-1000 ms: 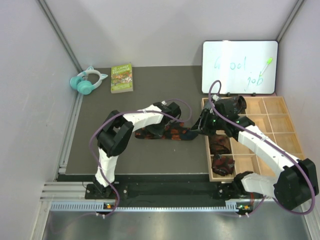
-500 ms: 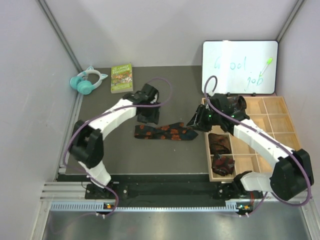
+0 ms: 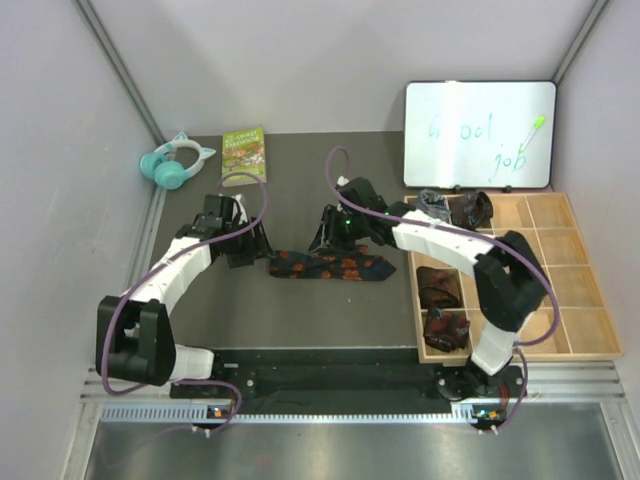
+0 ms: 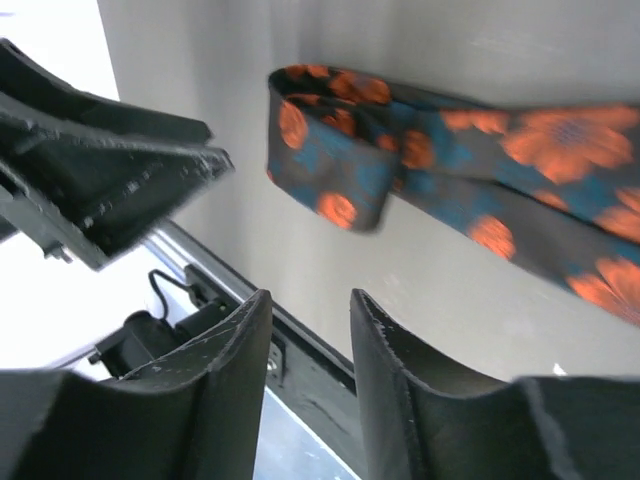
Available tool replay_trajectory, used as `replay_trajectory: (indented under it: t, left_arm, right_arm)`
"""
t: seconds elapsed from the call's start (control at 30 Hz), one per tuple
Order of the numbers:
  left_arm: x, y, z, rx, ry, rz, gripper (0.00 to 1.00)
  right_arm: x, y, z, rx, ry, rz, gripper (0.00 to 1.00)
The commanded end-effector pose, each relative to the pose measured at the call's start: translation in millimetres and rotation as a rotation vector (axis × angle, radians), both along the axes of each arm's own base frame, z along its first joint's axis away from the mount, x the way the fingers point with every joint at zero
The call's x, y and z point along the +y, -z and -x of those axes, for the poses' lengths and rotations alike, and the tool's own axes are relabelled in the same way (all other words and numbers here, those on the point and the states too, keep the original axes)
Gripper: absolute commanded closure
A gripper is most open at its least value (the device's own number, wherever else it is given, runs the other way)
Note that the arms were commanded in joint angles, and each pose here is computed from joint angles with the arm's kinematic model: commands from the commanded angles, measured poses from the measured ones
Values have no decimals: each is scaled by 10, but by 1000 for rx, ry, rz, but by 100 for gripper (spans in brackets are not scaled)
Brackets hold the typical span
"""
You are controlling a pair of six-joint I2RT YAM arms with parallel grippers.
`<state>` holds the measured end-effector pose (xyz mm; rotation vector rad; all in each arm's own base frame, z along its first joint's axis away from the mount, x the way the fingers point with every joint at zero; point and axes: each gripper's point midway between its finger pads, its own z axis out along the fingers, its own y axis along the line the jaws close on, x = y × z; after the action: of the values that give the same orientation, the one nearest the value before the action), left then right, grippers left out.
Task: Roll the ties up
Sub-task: Roll the tie at the center of the board.
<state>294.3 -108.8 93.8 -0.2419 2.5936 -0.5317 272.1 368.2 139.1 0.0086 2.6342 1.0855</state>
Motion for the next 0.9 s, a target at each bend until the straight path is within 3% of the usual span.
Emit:
replay_trajectory:
  t: [0.0, 0.33, 0.87]
  left_arm:
    - [-101, -189, -186, -119, 17, 136, 32]
    - [-54, -58, -229, -113, -75, 162, 33]
    - [-174, 304, -131, -87, -52, 238, 37]
  right_arm:
    - [417, -102, -122, 3, -47, -100, 64]
    - [699, 250, -151, 85, -74, -135, 72]
    - [673, 714, -127, 134, -85, -87, 75]
